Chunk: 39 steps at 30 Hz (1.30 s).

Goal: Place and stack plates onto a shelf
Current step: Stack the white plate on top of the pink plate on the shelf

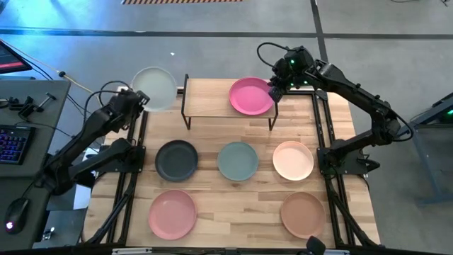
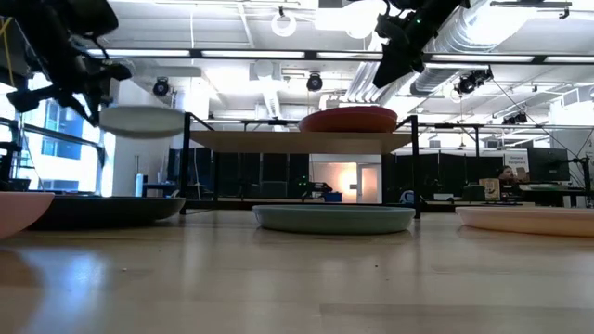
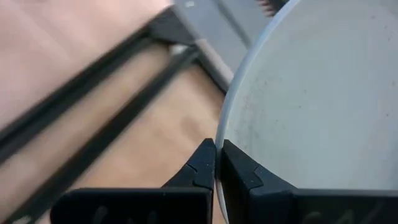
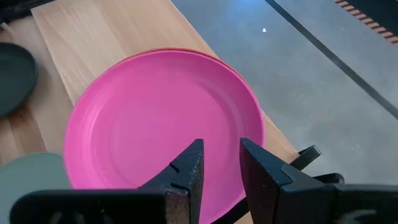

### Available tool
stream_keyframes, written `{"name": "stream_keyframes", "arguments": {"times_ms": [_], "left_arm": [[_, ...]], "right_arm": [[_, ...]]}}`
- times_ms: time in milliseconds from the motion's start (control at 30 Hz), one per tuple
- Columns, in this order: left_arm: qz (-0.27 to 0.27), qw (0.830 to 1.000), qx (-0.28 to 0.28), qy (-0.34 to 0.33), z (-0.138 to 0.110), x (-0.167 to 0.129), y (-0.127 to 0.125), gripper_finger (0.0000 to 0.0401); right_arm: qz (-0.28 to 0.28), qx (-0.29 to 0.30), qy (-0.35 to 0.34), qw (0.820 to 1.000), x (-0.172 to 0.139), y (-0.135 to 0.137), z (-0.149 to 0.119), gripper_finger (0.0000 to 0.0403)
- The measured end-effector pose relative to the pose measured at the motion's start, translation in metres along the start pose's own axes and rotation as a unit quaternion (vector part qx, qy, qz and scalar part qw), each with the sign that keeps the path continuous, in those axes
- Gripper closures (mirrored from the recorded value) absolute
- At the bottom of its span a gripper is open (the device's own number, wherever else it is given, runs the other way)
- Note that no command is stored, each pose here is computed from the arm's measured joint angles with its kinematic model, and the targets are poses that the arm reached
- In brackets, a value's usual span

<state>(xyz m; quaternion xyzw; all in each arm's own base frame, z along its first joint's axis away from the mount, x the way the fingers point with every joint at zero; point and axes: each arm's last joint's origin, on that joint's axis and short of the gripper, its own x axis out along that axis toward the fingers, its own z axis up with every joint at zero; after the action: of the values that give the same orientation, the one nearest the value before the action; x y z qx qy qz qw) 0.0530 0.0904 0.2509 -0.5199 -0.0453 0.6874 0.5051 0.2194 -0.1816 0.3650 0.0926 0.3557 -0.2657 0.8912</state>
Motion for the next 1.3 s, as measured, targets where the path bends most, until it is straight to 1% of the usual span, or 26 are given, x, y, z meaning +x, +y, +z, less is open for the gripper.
{"name": "stream_keyframes", "arguments": {"times_ms": [133, 267, 367, 533, 633, 700, 800, 933, 1100, 1200, 1300], "left_arm": [[-0.08, 0.997, 0.001, 0.0, 0.004, -0.005, -0.011, 0.0401], [-0.154, 0.988, 0.008, 0.01, 0.007, -0.009, -0.024, 0.0401], [-0.196, 0.98, 0.012, 0.017, 0.008, -0.011, -0.031, 0.0401], [-0.249, 0.968, 0.024, 0.035, 0.009, -0.015, -0.039, 0.0401], [-0.266, 0.962, 0.037, 0.047, 0.011, -0.019, -0.043, 0.0401], [-0.279, 0.958, 0.05, 0.05, 0.013, -0.024, -0.048, 0.0401], [-0.298, 0.95, 0.071, 0.054, 0.018, -0.032, -0.058, 0.0401], [-0.321, 0.94, 0.102, 0.057, 0.023, -0.044, -0.073, 0.0401], [-0.322, 0.934, 0.137, 0.076, 0.021, -0.048, -0.088, 0.0401], [-0.326, 0.929, 0.151, 0.092, 0.018, -0.048, -0.098, 0.0401], [-0.317, 0.928, 0.164, 0.108, 0.012, -0.042, -0.105, 0.0401]], "right_arm": [[0.0, 0.027, 0.0, 1.0, 0.0, 0.0, 0.0, 0.032], [0.0, 0.053, 0.0, 0.999, 0.0, 0.0, 0.0, 0.032], [0.0, 0.054, 0.0, 0.999, 0.0, 0.0, 0.0, 0.032], [0.0, 0.07, 0.0, 0.998, 0.0, 0.0, 0.0, 0.032], [0.005, 0.082, 0.0, 0.997, 0.0, 0.004, 0.0, 0.0319], [0.01, 0.079, -0.001, 0.997, 0.0, 0.008, 0.001, 0.0312], [0.017, 0.078, -0.007, 0.997, 0.001, 0.013, 0.003, 0.0291], [0.03, 0.101, -0.032, 0.994, 0.001, 0.022, 0.008, 0.0253], [0.057, 0.121, -0.077, 0.988, 0.0, 0.036, 0.018, 0.0217], [0.075, 0.124, -0.108, 0.983, -0.002, 0.044, 0.025, 0.0211], [0.09, 0.119, -0.141, 0.979, -0.004, 0.052, 0.031, 0.0211]]}}
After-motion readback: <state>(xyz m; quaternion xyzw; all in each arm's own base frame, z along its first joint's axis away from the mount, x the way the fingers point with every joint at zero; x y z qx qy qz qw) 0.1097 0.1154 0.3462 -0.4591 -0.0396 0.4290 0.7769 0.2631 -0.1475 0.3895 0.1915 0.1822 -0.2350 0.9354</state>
